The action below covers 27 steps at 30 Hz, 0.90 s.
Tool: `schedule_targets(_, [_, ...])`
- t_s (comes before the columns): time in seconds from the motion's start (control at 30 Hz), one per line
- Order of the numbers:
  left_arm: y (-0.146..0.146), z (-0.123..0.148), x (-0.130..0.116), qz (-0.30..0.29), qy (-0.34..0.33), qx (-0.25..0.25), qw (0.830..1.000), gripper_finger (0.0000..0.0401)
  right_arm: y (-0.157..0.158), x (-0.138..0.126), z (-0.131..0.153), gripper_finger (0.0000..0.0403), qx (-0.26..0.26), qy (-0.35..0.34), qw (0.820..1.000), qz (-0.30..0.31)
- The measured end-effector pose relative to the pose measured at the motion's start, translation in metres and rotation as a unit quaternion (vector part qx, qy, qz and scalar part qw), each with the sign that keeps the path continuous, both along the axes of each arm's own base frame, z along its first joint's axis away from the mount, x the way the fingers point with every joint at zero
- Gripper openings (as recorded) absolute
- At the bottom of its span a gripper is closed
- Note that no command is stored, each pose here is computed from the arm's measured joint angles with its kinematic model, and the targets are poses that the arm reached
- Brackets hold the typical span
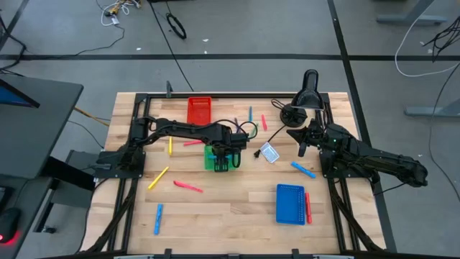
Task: Pick & Place Markers
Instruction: Put the bottom blue highlighter pen into the green bin
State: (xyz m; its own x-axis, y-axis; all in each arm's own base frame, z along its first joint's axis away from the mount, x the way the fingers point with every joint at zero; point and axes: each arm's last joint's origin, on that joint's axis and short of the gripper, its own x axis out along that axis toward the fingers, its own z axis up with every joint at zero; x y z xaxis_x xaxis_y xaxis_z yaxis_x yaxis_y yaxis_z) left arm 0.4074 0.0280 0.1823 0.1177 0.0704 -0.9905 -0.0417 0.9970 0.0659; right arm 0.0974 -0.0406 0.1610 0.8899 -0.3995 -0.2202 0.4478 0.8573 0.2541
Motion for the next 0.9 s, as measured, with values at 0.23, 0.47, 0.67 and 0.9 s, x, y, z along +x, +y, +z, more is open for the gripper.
schedule_targets(0.23, [-0.001, 0.000, 0.000, -0.002, -0.002, -0.017, 1.000, 0.0266, 0.000, 0.000, 0.000, 0.0000, 0.000, 0.000, 1.000, 0.000])
schedule_targets(0.47, [-0.002, 0.012, -0.005, -0.002, -0.006, -0.017, 1.000, 0.0268, 0.000, 0.000, 0.000, 0.0000, 0.000, 0.000, 1.000, 0.000])
schedule_targets(0.67, [-0.002, 0.047, -0.015, 0.020, -0.049, -0.017, 0.998, 0.0268, 0.000, 0.000, 0.000, 0.0000, 0.000, 0.000, 1.000, 0.000])
schedule_targets(0.9, [-0.006, 0.079, -0.031, 0.019, -0.077, -0.017, 0.997, 0.0268, 0.000, 0.000, 0.000, 0.0000, 0.000, 0.000, 1.000, 0.000])
